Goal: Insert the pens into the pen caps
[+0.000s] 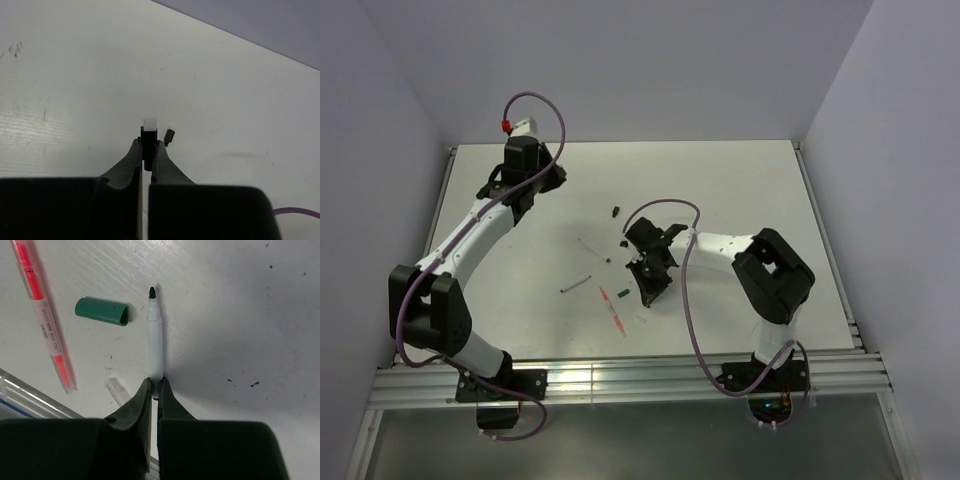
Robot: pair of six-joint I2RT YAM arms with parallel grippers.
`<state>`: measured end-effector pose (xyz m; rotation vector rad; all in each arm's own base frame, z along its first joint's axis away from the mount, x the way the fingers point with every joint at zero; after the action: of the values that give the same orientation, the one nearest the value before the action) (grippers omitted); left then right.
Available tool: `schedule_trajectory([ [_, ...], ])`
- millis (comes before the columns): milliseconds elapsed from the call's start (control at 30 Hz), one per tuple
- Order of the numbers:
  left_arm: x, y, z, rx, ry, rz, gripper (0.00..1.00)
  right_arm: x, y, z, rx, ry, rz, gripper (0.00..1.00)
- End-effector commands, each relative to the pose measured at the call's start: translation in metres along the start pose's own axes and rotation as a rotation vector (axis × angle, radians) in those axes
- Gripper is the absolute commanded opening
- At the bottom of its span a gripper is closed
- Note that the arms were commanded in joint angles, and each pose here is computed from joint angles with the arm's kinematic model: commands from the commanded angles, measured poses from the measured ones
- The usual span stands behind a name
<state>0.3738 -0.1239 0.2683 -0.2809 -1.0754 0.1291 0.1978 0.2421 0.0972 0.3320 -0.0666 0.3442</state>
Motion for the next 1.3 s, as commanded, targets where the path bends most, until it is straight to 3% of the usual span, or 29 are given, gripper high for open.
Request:
schedule_trajectory([
  [0,0.017,-0.006,0.018,-0.108,-0.08,0.001,0.0,0.009,-0.005,-0.001,-0.053,-0.047,0.032,0.0],
  [167,0.035,-0.011,0.041,-0.44,-0.054,0.009,0.0,0.044,-0.008,0.076,0.029,-0.311,0.078,0.0],
  [233,0.047,-0.01,0.053,-0.55,-0.095,-0.012,0.0,0.061,-0.011,0.111,0.073,-0.418,0.1,0.0],
  [300,0.05,-0.018,0.069,-0.75,-0.091,-0.031,0.0,0.067,-0.005,0.143,0.154,-0.496,0.151,0.0],
  [333,0.059,-0.022,0.076,-0.844,-0.153,-0.063,0.0,0.074,0.001,0.162,0.191,-0.547,0.194,0.0],
  [400,0.053,-0.029,0.091,-1.014,-0.106,0.0,0.0,0.072,0.015,0.188,0.315,-0.584,0.263,0.0],
  [433,0.064,-0.035,0.101,-1.097,-0.208,-0.044,0.0,0.074,0.021,0.203,0.347,-0.621,0.334,0.0],
  [467,0.062,-0.036,0.107,-1.137,-0.168,0.03,0.0,0.074,0.027,0.213,0.387,-0.65,0.367,0.0],
  [500,0.066,-0.038,0.114,-1.169,-0.212,0.028,0.0,0.074,0.033,0.22,0.433,-0.653,0.393,0.0],
  [533,0.074,-0.039,0.129,-1.224,-0.33,-0.031,0.0,0.075,0.043,0.237,0.491,-0.677,0.419,0.0],
  [600,0.073,-0.04,0.146,-1.294,-0.372,0.005,0.0,0.077,0.051,0.25,0.54,-0.697,0.445,0.0],
  [667,0.074,-0.041,0.16,-1.357,-0.462,-0.012,0.0,0.077,0.062,0.267,0.62,-0.715,0.465,0.0],
  [833,0.073,-0.04,0.174,-1.427,-0.525,0.155,0.0,0.073,0.078,0.285,0.73,-0.718,0.475,0.0],
  [967,0.067,-0.037,0.174,-1.441,-0.494,0.316,0.0,0.072,0.088,0.29,0.743,-0.727,0.499,0.0],
  [1100,0.068,-0.04,0.181,-1.45,-0.496,0.33,0.0,0.069,0.094,0.295,0.774,-0.717,0.52,0.0],
  [1267,0.063,-0.036,0.174,-1.412,-0.488,0.458,0.0,0.069,0.103,0.288,0.806,-0.679,0.518,0.0],
])
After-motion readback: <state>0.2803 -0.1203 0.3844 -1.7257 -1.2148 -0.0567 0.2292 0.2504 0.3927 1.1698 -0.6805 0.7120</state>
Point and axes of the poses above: each gripper's point midway between its finger pads, its own z axis back along the fingers, its own y axis along the line the jaws close on, x = y × z, the point moved 9 cm from there along z, back along the fingers, and after that the axes turned 11 degrees about -z, right-handed, at the moved point
